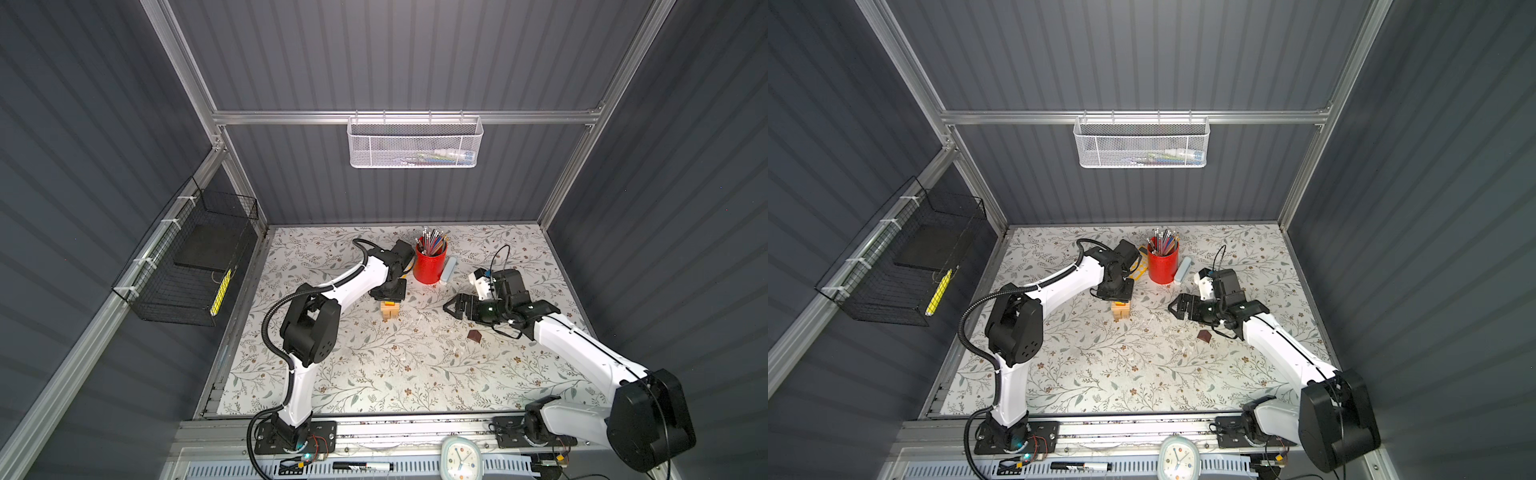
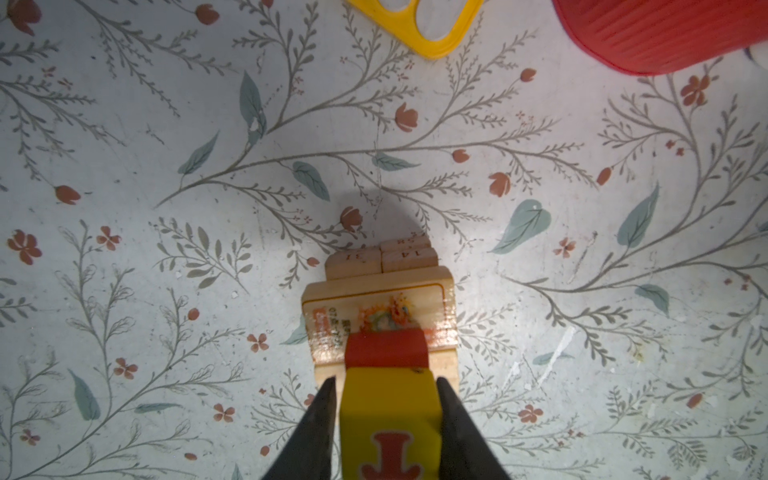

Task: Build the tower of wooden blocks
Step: 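Lower the yellow cube onto the stack beside the red cube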

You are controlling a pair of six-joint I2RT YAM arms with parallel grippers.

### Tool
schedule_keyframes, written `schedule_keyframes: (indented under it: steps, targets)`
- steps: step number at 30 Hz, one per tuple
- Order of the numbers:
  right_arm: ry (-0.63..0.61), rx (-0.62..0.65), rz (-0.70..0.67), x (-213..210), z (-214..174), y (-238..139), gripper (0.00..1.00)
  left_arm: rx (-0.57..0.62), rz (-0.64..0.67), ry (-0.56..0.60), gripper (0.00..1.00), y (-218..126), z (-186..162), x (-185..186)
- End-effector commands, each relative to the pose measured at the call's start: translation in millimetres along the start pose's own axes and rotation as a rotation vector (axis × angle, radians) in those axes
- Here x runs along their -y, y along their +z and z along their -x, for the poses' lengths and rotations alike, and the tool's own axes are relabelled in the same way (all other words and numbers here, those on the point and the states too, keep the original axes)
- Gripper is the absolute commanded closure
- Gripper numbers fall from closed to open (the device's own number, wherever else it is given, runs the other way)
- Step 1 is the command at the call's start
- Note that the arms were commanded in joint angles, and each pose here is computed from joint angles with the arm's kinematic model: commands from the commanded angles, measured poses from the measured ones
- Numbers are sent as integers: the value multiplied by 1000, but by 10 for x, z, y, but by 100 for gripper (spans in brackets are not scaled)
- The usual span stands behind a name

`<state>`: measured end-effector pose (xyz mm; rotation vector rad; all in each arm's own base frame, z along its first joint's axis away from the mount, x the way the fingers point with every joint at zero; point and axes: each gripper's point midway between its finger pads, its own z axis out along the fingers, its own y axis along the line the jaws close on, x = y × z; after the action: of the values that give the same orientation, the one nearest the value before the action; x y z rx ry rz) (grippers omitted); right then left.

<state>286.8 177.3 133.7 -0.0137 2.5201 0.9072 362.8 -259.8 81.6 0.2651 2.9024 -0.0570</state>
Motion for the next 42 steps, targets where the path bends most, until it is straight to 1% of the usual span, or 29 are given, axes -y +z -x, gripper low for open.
schedule_keyframes:
  steps: [1,9,12,18,33,42]
  targets:
    - [-20,27,6,-66,102,-36,1,-16,6,-21,62,43,12,-34]
    - [-19,26,7,-65,101,-34,1,-16,-13,-34,62,42,39,1]
    - [-22,31,6,-70,108,-46,1,-13,-17,-35,60,30,51,11]
    - [-21,28,5,-66,106,-38,1,-21,-15,-42,58,30,49,12]
    - [-27,30,4,-68,102,-47,1,-22,1,-93,59,34,93,9]
    - [-29,30,3,-62,97,-47,1,-16,36,-114,61,28,129,-45]
